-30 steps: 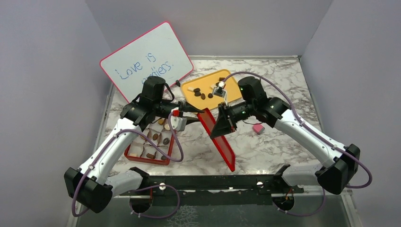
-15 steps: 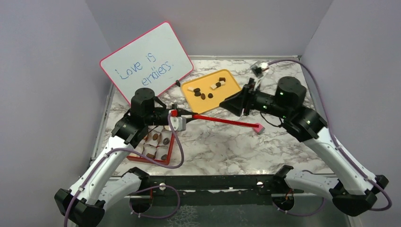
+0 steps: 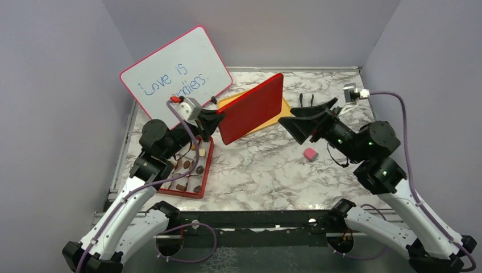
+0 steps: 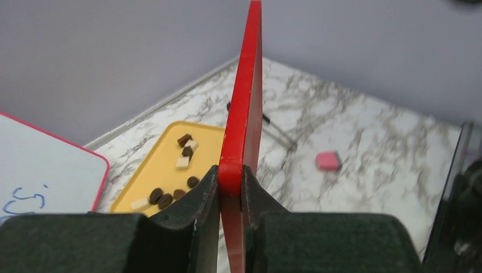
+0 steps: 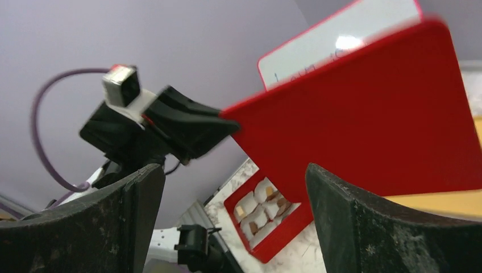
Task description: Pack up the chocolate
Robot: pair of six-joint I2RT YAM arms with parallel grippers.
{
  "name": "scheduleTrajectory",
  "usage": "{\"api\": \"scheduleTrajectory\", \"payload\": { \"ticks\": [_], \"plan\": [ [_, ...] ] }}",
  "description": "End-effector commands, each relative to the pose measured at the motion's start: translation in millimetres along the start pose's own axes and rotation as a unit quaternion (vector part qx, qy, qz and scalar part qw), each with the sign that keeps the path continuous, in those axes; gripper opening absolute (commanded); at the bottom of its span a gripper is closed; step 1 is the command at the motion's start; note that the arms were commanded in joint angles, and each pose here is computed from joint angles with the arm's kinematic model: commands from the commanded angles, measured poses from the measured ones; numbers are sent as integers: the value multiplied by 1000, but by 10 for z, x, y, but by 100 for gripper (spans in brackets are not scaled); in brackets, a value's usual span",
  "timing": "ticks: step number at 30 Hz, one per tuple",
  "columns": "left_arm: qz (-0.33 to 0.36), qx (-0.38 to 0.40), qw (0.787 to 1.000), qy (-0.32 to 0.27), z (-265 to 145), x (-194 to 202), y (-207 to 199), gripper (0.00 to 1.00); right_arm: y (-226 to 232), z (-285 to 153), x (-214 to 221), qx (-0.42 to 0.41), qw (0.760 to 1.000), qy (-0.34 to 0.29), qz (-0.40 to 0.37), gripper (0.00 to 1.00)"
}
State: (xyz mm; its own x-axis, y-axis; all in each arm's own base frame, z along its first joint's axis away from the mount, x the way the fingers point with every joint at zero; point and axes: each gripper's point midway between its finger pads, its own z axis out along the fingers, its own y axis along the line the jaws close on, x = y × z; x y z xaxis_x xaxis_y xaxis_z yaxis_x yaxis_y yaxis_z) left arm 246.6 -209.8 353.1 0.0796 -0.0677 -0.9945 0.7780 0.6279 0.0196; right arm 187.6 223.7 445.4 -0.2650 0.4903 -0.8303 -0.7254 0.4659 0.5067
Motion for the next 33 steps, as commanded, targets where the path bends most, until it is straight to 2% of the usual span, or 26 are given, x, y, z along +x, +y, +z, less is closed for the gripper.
{"api": "scheduleTrajectory", "payload": {
  "ticks": [1, 4, 9, 12, 15, 18, 19, 21, 25, 30, 33],
  "plan": [
    [-193, -71, 965, -162, -197, -735, 101, 0, -82, 42, 250, -3, 995, -2, 100, 98],
    [-246, -94, 944, -200, -318, -877, 164, 0, -157, 75, 429, -20, 988, -16, 151, 97],
    [-297, -106, 916, -248, -512, -1099, 186, 0, -330, 181, 633, 1, 975, -13, 220, 95],
    [-331, -105, 898, -270, -597, -1194, 185, 0, -418, 225, 788, 12, 948, -10, 317, 93],
    [-342, -101, 892, -279, -617, -1267, 179, 0, -416, 262, 941, -8, 924, 4, 382, 88],
    [-348, -113, 884, -292, -651, -1322, 232, 0, -474, 347, 1116, 4, 931, 36, 364, 88],
    [-351, -122, 880, -297, -663, -1327, 270, 0, -519, 369, 1195, 16, 933, 49, 355, 91],
    [-368, -141, 865, -311, -690, -1337, 356, 0, -537, 349, 1307, 3, 936, 57, 348, 92],
    [-406, -158, 834, -339, -711, -1375, 480, 0, -600, 271, 1473, -26, 906, 41, 421, 88],
    [-419, -144, 825, -351, -633, -1463, 496, 0, -670, 390, 1513, -3, 881, 45, 470, 89],
    [-424, -132, 825, -351, -591, -1476, 475, 0, -630, 448, 1378, -31, 874, 18, 484, 88]
  ]
}}
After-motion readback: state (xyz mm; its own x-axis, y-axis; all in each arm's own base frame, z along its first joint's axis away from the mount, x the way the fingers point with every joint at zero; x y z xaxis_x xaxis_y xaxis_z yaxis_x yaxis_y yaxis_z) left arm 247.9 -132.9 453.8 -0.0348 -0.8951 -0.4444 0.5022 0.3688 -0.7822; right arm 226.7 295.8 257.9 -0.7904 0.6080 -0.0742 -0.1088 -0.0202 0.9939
